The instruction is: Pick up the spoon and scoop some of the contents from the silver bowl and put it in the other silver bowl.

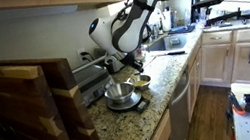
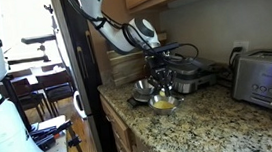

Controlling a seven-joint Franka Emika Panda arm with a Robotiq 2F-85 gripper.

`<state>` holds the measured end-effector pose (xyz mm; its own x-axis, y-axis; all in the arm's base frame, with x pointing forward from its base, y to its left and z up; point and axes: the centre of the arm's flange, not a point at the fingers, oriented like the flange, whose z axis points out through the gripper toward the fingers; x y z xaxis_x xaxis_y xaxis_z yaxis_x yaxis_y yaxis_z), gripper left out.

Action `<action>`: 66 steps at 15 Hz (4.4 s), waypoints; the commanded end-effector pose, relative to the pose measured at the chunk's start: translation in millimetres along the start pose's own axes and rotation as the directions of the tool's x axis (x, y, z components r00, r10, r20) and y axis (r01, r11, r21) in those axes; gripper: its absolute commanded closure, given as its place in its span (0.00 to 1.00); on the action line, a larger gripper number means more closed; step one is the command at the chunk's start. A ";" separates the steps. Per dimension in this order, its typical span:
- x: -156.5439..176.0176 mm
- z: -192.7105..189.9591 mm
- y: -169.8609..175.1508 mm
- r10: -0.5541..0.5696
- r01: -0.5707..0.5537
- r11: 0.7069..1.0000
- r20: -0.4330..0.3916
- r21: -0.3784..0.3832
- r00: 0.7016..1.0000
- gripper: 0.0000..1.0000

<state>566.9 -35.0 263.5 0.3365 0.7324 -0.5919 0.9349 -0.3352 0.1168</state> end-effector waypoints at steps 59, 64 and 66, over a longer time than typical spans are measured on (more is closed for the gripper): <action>61.5 -61.0 -157.9 0.326 -0.553 0.383 -0.452 -0.740 0.831 0.97; 62.0 -51.0 -176.2 0.319 -0.463 0.611 -0.335 -0.642 0.886 0.97; 61.3 -71.2 -150.8 0.288 -0.402 0.702 -0.282 -0.587 0.915 0.97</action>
<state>446.9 106.0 232.4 0.6426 0.7362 -0.2126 0.4700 -0.1595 0.8681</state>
